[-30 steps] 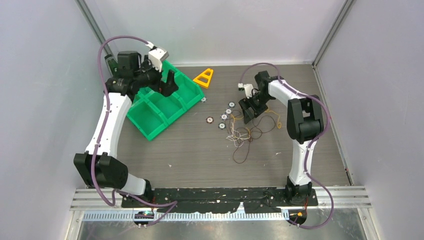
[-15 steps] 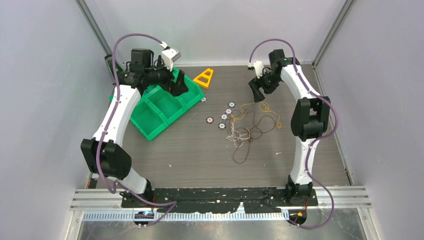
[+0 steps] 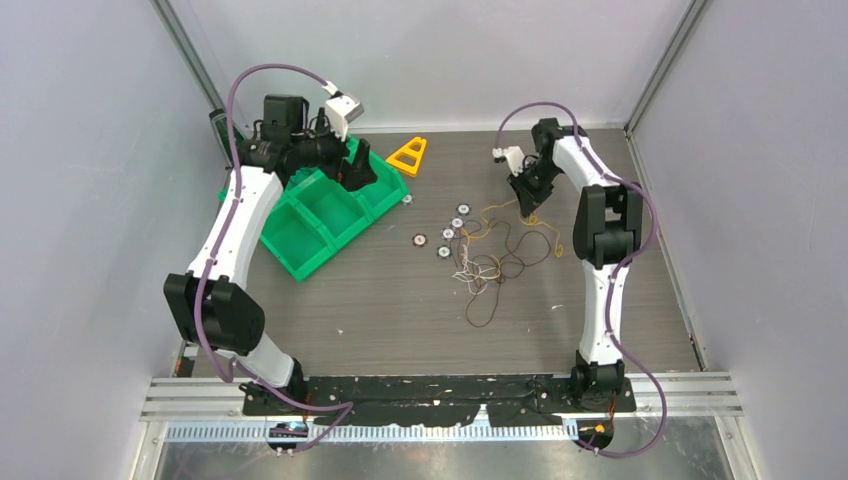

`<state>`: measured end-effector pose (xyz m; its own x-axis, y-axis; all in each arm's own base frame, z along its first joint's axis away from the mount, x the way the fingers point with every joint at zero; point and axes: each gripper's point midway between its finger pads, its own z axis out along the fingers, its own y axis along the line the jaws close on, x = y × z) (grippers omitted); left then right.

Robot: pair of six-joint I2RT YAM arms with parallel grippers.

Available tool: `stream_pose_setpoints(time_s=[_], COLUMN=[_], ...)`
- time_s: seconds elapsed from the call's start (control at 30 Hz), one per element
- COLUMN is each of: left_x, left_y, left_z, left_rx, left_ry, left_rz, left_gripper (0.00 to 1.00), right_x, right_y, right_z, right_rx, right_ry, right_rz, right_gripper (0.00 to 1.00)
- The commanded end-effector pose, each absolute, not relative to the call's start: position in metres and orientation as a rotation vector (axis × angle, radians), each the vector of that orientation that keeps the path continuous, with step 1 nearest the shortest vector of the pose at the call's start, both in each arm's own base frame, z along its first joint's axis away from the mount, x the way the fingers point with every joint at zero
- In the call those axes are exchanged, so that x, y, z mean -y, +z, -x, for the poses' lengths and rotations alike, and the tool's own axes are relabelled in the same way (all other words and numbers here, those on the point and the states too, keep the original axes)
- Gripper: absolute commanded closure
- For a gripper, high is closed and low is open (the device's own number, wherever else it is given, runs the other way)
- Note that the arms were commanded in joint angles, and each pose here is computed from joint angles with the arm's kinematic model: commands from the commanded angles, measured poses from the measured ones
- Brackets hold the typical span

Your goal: Untangle the cables

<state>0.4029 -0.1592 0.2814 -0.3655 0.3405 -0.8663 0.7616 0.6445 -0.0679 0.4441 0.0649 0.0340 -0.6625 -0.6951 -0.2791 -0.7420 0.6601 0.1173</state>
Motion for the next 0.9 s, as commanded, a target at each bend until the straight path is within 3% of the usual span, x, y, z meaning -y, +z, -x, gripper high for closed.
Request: stream_pose_setpoints(time_s=[0.0, 0.17, 0.3, 0.67, 0.87], left_x=[0.163, 0.182, 0.202, 0.285, 0.309], left_y=[0.314, 0.349, 0.378, 0.478, 0.471], left_z=[-0.400, -0.387, -0.378, -0.343, -0.317], left_rx=[-1.841, -1.681, -1.542, -1.219, -1.209], left_ry=[-0.573, -0.605, -0.613, -0.808, -0.970], left_rz=[-0.930, -0.995, -1.025, -0.998, -1.069], left_gripper=[0.00, 0.00, 0.01, 0.00, 0.00], right_x=[-0.107, -0.165, -0.191, -0.246, -0.260], right_y=[0.145, 0.311, 0.391, 0.487, 0.497], right_z=[-0.456, -0.429, -0.404, -0.342, -0.323], right_rx=[-2.363, -1.924, -1.708, -1.431, -1.396], right_ry=[0.499, 0.759, 0.860, 1.054, 1.090], right_rz=[1.126, 0.967, 0.908, 0.919, 0.953], right_gripper=[0.93, 0.95, 0.94, 0.95, 0.95])
